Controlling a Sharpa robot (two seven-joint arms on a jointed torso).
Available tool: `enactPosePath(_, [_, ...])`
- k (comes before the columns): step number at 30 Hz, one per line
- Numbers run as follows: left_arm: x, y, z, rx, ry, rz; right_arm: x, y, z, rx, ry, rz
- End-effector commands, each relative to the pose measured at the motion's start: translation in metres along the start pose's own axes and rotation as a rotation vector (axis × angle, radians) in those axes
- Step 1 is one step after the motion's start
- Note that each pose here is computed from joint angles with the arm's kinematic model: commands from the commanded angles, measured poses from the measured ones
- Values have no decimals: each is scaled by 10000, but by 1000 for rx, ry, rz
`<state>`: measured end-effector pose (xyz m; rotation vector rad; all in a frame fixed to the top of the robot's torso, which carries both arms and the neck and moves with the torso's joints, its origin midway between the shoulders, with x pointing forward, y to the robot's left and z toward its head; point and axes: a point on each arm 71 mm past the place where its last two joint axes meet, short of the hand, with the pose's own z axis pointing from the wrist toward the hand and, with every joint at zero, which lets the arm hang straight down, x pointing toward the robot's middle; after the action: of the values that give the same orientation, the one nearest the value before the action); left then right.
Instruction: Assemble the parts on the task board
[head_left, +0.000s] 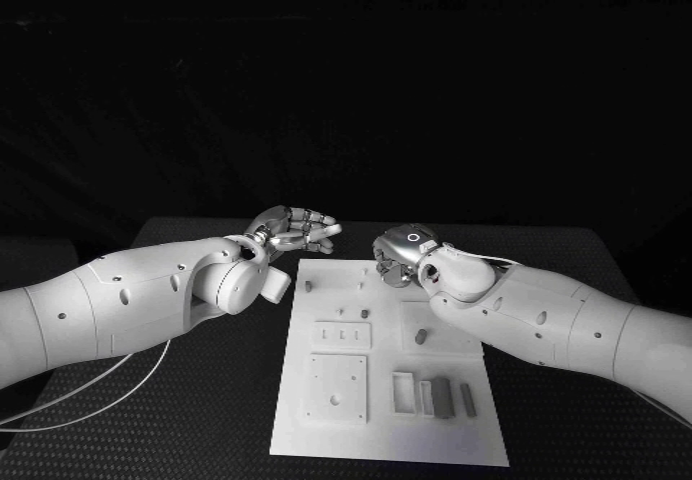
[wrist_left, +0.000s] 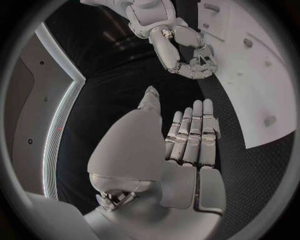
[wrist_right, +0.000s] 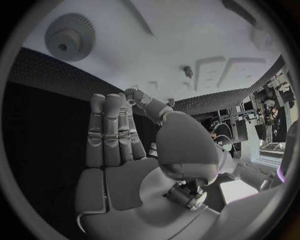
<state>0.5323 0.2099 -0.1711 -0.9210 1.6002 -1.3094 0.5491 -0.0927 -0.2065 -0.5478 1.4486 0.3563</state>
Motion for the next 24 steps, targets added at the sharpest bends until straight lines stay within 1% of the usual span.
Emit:
enactPosePath(1, [19, -23, 14, 13, 8, -1, -25, 23, 31, 8, -32, -27])
enactPosePath(4, [31, -29, 22, 14, 10, -1, -25, 43, 60, 8, -33, -31])
enactPosePath(6, [33, -56, 24, 18, 10, 0, -27, 44, 65, 11, -33, -31])
enactPosePath(9, [38, -69, 33, 21, 11, 1, -28, 77, 111, 8, -34, -34])
enactPosePath(14, [45, -92, 39, 26, 12, 2, -32, 115, 143, 4, -35, -35])
enactPosePath(24, [63, -171, 51, 41, 13, 6, -35, 161, 190, 0, -35, -37])
